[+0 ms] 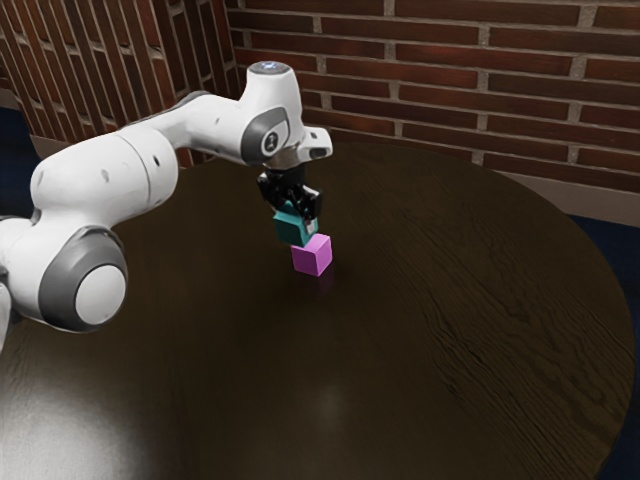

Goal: Pick up the blue block with one arm, and put the blue block on the pink block with one arm

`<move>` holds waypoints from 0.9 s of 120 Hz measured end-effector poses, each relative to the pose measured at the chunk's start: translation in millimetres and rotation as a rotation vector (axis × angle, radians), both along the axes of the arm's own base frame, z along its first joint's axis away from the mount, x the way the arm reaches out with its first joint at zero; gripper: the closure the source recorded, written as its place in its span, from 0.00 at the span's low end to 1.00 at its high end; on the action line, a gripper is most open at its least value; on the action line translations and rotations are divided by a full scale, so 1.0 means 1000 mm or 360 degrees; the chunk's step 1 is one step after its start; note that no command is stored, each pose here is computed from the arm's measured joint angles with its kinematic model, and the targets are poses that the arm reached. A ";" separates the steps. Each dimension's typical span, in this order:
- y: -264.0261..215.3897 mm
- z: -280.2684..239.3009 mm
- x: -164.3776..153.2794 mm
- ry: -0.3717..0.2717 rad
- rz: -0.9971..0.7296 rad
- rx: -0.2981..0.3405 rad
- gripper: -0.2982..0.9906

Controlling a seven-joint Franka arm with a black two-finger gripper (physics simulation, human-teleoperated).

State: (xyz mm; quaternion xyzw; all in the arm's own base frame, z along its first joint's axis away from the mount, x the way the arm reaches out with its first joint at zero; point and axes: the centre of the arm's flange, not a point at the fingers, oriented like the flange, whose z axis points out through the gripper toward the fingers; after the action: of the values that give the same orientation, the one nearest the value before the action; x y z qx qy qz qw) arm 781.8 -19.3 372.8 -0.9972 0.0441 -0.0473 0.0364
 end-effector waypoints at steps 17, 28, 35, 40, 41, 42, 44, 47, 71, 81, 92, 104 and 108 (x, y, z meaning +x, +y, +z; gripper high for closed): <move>0.007 -0.005 0.005 -0.0018 0.0051 -0.0005 0.49; 0.006 -0.013 0.007 -0.0022 0.0069 -0.0013 0.50; 0.006 -0.013 0.008 -0.0034 0.0078 -0.0017 0.50; 0.005 -0.014 0.009 -0.0042 0.0084 -0.0020 0.50; 0.005 -0.014 0.009 -0.0043 0.0085 -0.0020 0.50; 0.005 -0.015 0.009 -0.0045 0.0086 -0.0021 0.50; 0.005 -0.015 0.009 -0.0048 0.0089 -0.0022 0.50; 0.005 -0.016 0.010 -0.0053 0.0092 -0.0023 0.50; 0.004 -0.024 0.013 -0.0082 0.0117 -0.0037 0.50; 0.002 -0.025 0.014 -0.0093 0.0122 -0.0042 0.50; 0.000 -0.027 0.015 -0.0102 0.0125 -0.0046 0.50; -0.001 -0.028 0.015 -0.0109 0.0129 -0.0052 0.45; -0.002 -0.030 0.016 -0.0108 0.0129 -0.0057 0.43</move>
State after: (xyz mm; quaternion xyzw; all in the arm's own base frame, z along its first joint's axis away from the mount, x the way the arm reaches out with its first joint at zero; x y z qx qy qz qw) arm 797.4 -20.8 343.3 -0.9965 0.0015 -0.0804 0.0220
